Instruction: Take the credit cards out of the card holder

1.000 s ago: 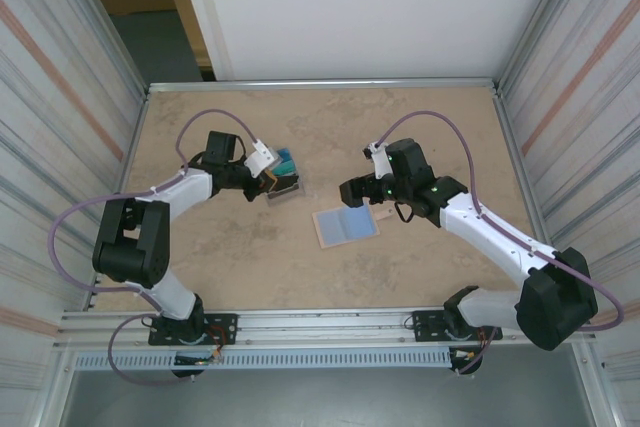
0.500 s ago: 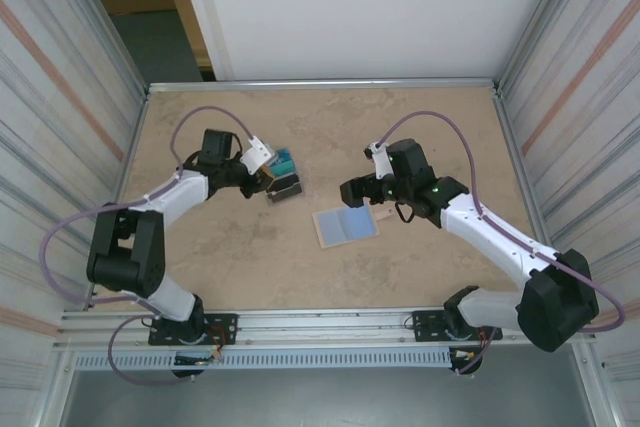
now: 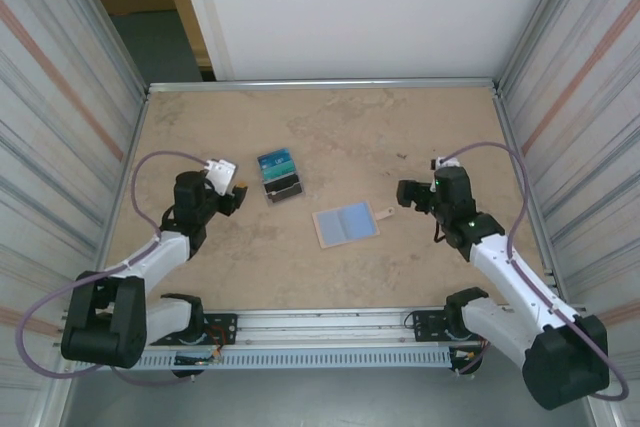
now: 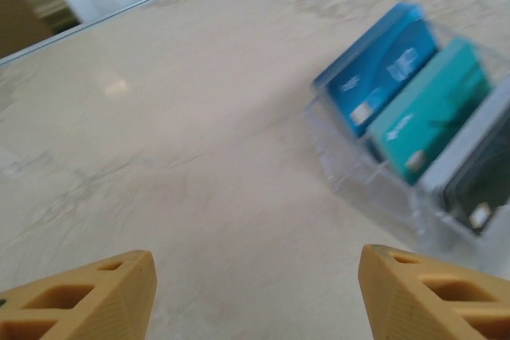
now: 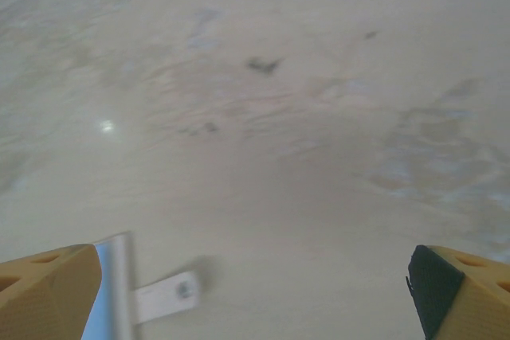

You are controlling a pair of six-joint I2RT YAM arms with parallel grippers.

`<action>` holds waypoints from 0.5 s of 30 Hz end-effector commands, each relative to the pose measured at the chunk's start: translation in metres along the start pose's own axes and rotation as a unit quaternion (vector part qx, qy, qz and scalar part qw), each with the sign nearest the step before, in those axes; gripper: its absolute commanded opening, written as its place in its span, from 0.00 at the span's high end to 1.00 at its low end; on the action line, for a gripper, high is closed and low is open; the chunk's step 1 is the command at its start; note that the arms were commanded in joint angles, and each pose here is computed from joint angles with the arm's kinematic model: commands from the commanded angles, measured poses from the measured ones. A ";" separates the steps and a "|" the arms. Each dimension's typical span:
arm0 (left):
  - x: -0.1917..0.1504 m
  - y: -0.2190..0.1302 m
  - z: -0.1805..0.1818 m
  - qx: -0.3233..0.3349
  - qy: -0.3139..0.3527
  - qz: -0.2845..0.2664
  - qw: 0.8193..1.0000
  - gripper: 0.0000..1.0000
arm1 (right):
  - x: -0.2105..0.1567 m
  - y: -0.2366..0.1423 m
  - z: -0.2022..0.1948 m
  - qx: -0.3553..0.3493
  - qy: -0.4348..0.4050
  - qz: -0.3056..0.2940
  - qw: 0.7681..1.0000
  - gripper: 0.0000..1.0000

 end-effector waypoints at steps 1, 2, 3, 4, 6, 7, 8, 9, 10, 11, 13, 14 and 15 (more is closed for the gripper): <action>0.026 0.000 0.022 0.059 -0.024 -0.070 0.996 0.31 | 0.014 -0.001 -0.030 -0.085 -0.021 -0.079 0.993 0.01; 0.023 0.001 0.023 0.054 -0.030 -0.062 0.996 0.31 | 0.014 0.000 -0.036 -0.101 -0.027 -0.097 0.990 0.01; 0.021 0.002 0.024 0.052 -0.034 -0.061 0.996 0.30 | 0.017 0.000 -0.041 -0.113 -0.028 -0.112 0.987 0.01; 0.019 0.003 0.025 0.052 -0.039 -0.062 0.996 0.30 | 0.015 0.002 -0.049 -0.126 -0.029 -0.120 0.984 0.01; 0.013 0.004 0.025 0.051 -0.045 -0.073 0.995 0.30 | 0.013 0.008 -0.061 -0.144 -0.025 -0.127 0.981 0.01; 0.010 0.005 0.024 0.050 -0.047 -0.082 0.994 0.30 | 0.011 0.012 -0.068 -0.153 -0.016 -0.124 0.980 0.01; 0.011 0.006 0.025 0.051 -0.045 -0.090 0.994 0.30 | 0.008 0.017 -0.072 -0.156 -0.011 -0.117 0.981 0.01; 0.009 0.008 0.023 0.046 -0.051 -0.080 0.994 0.30 | 0.007 0.023 -0.077 -0.158 -0.006 -0.111 0.981 0.01; 0.011 0.009 0.021 0.035 -0.050 -0.075 0.995 0.29 | 0.002 0.032 -0.079 -0.156 -0.005 -0.102 0.982 0.01; 0.011 0.011 0.020 0.032 -0.049 -0.078 0.995 0.27 | 0.003 0.036 -0.080 -0.155 -0.006 -0.104 0.982 0.01; 0.009 0.016 0.015 0.012 -0.052 -0.088 0.995 0.24 | 0.001 0.049 -0.081 -0.149 -0.008 -0.102 0.984 0.01; 0.005 0.020 0.017 0.018 -0.053 -0.085 0.995 0.22 | 0.000 0.055 -0.080 -0.144 -0.009 -0.101 0.984 0.01; 0.005 0.022 0.022 0.031 -0.058 -0.096 0.993 0.21 | 0.000 0.061 -0.080 -0.139 -0.009 -0.101 0.985 0.01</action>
Point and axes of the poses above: each hand's point on the last joint's axis, 136 mm out from that joint toward the fingers, its own y axis out along the fingers, its own z axis along the line the jaws close on, x = y × z, the point moved 2 cm from there along -y, back along the fingers, and after that the axes turned 14 degrees about -y, right-handed, at the moved point
